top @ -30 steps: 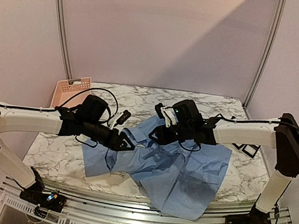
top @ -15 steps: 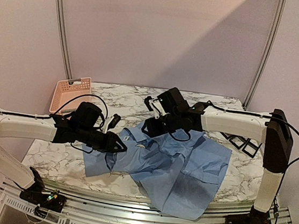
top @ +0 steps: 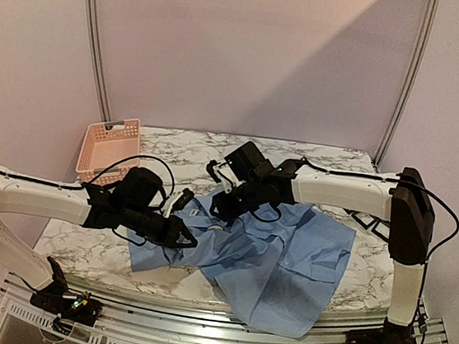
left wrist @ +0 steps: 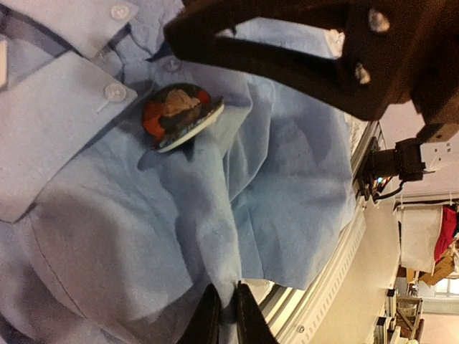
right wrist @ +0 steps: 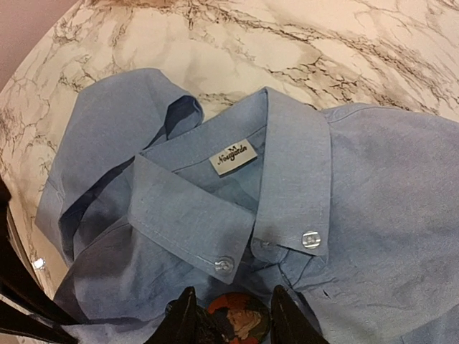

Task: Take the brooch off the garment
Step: Pick up the brooch from the crumpled clothing.

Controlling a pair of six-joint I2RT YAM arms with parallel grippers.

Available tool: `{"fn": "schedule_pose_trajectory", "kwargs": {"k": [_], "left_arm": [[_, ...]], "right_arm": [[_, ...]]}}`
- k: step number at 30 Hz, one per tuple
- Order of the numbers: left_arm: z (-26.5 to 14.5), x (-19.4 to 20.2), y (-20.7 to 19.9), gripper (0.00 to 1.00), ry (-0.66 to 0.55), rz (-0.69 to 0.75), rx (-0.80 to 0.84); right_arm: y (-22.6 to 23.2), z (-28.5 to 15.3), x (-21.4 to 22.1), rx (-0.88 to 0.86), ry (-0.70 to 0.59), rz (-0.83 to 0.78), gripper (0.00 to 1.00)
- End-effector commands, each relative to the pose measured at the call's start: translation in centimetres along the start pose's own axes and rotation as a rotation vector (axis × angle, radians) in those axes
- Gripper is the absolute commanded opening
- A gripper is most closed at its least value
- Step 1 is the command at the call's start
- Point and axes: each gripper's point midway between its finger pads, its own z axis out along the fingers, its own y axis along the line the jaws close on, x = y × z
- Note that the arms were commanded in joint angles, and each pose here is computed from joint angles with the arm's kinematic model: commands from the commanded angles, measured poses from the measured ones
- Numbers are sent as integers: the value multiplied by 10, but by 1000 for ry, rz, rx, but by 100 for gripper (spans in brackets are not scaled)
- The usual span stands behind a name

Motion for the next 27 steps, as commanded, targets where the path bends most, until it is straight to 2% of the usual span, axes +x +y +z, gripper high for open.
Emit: {"fn": "schedule_pose_trajectory", "kwargs": {"k": [1, 18, 27], "left_arm": [[10, 23, 1, 10, 86, 30, -10], [17, 33, 7, 8, 119, 28, -25], [18, 31, 7, 9, 109, 23, -24]], "right_arm": [[13, 11, 16, -10, 61, -63, 33], [40, 18, 34, -106, 100, -103, 36], [37, 27, 46, -85, 130, -115, 36]]}}
